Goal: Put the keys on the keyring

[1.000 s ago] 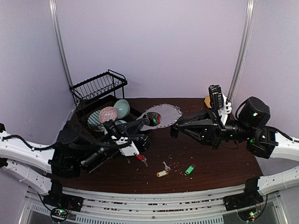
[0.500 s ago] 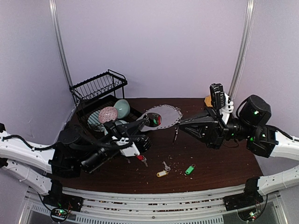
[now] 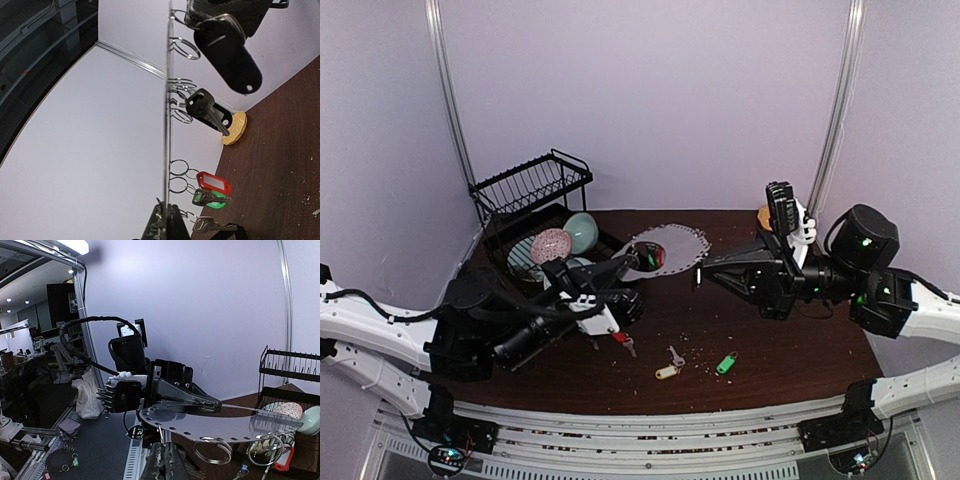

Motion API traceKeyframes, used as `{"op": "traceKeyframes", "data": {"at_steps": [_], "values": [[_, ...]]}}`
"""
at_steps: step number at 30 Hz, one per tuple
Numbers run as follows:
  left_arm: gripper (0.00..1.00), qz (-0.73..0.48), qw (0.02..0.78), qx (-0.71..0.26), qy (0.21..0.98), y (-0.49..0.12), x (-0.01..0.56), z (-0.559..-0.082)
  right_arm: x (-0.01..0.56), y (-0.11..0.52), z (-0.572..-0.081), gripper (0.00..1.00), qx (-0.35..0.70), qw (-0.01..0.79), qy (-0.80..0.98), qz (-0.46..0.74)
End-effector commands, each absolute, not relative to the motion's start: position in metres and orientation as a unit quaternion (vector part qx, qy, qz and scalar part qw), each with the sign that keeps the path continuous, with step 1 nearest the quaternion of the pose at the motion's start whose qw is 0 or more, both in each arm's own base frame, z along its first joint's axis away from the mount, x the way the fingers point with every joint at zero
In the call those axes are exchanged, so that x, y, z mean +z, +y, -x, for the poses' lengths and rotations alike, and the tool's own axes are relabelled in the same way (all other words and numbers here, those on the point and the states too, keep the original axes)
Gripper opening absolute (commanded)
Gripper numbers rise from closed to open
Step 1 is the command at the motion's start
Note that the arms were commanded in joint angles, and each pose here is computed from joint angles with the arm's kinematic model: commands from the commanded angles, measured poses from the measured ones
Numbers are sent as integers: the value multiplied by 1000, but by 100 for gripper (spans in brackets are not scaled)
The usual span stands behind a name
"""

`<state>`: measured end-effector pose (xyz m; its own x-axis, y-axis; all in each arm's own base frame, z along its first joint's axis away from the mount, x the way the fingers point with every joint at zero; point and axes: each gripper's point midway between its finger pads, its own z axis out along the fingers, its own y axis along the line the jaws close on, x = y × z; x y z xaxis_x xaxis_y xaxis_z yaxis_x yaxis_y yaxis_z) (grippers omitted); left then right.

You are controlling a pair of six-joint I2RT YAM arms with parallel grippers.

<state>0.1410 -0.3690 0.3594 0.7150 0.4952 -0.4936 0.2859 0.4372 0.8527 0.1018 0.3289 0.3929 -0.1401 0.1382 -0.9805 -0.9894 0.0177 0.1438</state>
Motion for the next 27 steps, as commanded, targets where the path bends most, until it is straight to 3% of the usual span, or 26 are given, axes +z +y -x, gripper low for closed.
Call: {"op": "traceKeyframes", "data": {"at_steps": [1, 10, 16, 27], "values": [[0, -493, 778, 69, 383, -361, 377, -144, 401, 319, -104, 0, 530, 527, 507, 428], [0, -519, 738, 173, 396, -346, 364, -161, 345, 307, -145, 0, 326, 486, 646, 490], [0, -539, 723, 214, 376, -351, 357, -163, 327, 305, -148, 0, 259, 446, 670, 533], [0, -547, 723, 201, 371, -356, 356, -159, 298, 316, -138, 0, 215, 387, 677, 588]]}}
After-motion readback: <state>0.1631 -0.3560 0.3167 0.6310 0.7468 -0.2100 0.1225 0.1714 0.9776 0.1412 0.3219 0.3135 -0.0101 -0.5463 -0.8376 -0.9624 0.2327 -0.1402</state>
